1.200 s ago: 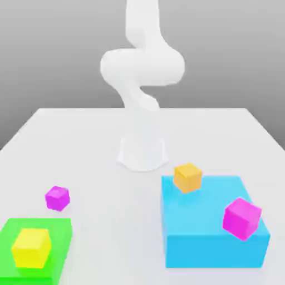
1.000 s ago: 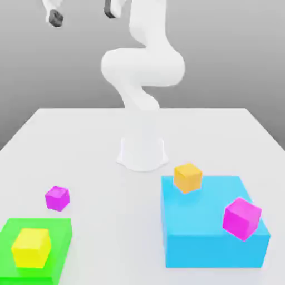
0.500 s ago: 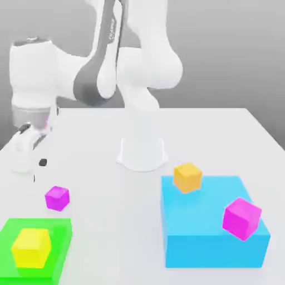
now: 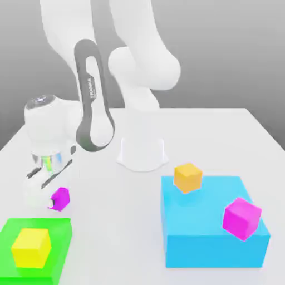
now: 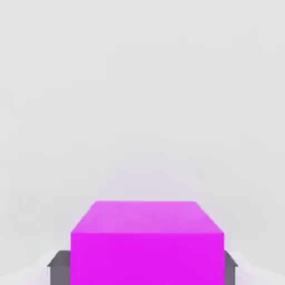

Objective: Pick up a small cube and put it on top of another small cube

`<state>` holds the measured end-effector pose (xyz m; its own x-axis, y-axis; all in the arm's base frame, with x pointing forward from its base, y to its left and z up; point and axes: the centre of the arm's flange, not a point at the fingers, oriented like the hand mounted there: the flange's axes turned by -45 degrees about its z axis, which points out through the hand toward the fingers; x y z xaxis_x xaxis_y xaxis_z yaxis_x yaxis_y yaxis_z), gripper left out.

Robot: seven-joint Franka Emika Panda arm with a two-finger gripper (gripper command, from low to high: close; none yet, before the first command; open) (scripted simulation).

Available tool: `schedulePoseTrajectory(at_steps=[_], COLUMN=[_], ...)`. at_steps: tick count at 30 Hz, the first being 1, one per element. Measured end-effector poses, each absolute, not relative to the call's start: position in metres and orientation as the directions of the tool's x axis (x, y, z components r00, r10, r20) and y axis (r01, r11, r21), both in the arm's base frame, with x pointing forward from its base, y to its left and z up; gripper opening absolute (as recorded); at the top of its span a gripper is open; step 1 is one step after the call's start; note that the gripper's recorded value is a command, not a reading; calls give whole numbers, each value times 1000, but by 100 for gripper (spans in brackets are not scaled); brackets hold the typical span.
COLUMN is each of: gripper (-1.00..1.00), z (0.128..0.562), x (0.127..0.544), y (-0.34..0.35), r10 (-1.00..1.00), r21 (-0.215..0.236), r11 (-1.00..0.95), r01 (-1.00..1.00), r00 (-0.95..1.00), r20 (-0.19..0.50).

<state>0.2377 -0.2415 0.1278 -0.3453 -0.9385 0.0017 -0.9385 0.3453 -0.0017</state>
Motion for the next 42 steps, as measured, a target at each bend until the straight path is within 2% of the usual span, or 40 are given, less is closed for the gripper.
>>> schedulePoseTrajectory(at_steps=[3, 10, 11, 17, 21, 25, 30, 33, 38, 39, 42], gripper=[-100, -100, -100, -100, -100, -100, -100, -100, -100, 100, 100], z=[133, 188, 196, 248, 280, 308, 334, 338, 292, 284, 284], x=[238, 239, 249, 305, 325, 328, 308, 289, 287, 286, 286], y=[-242, -241, -231, -153, -88, -18, 67, 106, 114, 114, 114], r10=[-938, -935, -935, -913, -897, -882, -861, -850, -847, -847, -847], r21=[-1, -3, -5, -14, -12, -7, -2, -3, -2, -2, -2], r11=[346, 354, 354, 407, 441, 471, 509, 527, 531, 531, 531], r01=[-938, -935, -935, -913, -898, -882, -861, -850, -847, -847, -847], r00=[-346, -354, -354, -407, -440, -471, -509, -527, -531, -531, -531], r20=[1, -1, -3, -22, -30, -29, -14, -2, 1, 1, 1])
